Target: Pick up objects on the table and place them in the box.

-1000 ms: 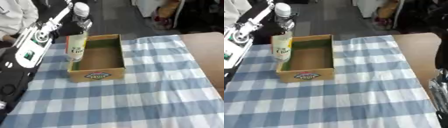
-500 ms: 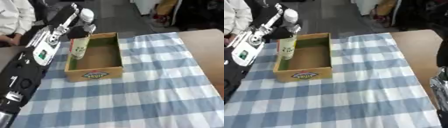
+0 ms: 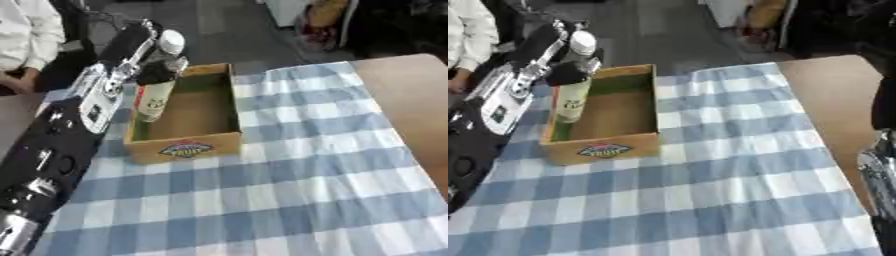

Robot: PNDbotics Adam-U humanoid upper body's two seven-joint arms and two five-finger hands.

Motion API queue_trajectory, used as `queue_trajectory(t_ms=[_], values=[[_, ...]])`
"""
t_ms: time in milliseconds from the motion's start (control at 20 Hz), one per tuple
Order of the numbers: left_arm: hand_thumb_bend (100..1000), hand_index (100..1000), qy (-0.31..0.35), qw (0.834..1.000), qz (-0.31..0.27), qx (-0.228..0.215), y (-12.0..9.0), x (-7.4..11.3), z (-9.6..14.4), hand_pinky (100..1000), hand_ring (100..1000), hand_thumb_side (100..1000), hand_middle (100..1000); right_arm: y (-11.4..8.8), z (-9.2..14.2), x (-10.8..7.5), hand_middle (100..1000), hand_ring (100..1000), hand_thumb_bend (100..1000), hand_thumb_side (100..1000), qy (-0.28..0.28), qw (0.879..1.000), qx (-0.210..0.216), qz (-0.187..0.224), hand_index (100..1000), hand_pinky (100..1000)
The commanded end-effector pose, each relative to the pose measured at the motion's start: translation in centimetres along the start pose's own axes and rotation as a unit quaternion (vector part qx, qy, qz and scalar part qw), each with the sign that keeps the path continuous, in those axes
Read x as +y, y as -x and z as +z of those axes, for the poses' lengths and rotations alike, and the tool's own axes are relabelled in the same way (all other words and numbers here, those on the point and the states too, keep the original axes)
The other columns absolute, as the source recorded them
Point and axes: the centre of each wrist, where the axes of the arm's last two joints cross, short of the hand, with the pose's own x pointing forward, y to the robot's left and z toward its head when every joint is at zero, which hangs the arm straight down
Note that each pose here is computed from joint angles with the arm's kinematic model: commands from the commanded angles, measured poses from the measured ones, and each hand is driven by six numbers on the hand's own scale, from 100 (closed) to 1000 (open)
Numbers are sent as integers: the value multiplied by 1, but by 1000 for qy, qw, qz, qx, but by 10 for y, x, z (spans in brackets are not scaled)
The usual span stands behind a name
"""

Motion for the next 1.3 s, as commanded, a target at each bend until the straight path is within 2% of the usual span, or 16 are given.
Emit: queue_trajectory(t_ms=[50,100,150,200,250,300,400,450,550,750,900,1300], values=[[100,660,-21,999,-17,18,8,12,-5,365,382,849,548,-5,-8,1,557,529,100,951,-3,1000,-17,-4,759,480],[125,708,-18,999,-18,27,10,10,-4,517,489,888,623,-5,-8,1,557,529,100,951,-3,1000,-17,-5,759,479],[172,733,-15,999,-20,34,13,9,-3,566,530,894,664,-5,-8,1,557,529,100,951,-3,1000,-17,-5,759,479],[277,798,-12,999,-22,38,14,8,-2,699,643,915,750,-5,-9,1,557,529,100,951,-3,1000,-18,-6,759,479],[321,834,-7,999,-23,44,16,7,-1,757,701,934,789,-5,-9,1,557,529,100,951,-3,1000,-18,-6,759,479],[367,881,-3,999,-25,47,17,7,-1,856,777,964,843,-5,-9,1,557,529,100,951,-3,1000,-18,-6,759,479],[414,932,3,998,-28,54,19,8,0,931,838,1000,896,-5,-9,1,557,529,100,952,-3,1000,-18,-6,759,479],[495,980,6,998,-30,57,20,9,0,1000,911,1000,948,-5,-9,1,557,529,100,953,-3,1000,-18,-5,759,479],[552,1000,12,997,-35,63,21,10,0,1000,947,1000,973,-5,-9,1,557,529,100,952,-3,1000,-18,-5,759,479],[671,1000,15,997,-41,69,24,14,0,1000,961,1000,985,-5,-8,1,557,529,100,952,-3,1000,-17,-4,759,479],[671,1000,11,997,-42,71,25,18,0,1000,957,1000,984,-5,-8,0,557,529,100,953,-5,1000,-16,-3,760,480],[710,1000,-31,997,-40,61,28,48,-7,1000,945,1000,982,-5,-6,-2,556,528,100,954,-7,1000,-13,3,760,479]])
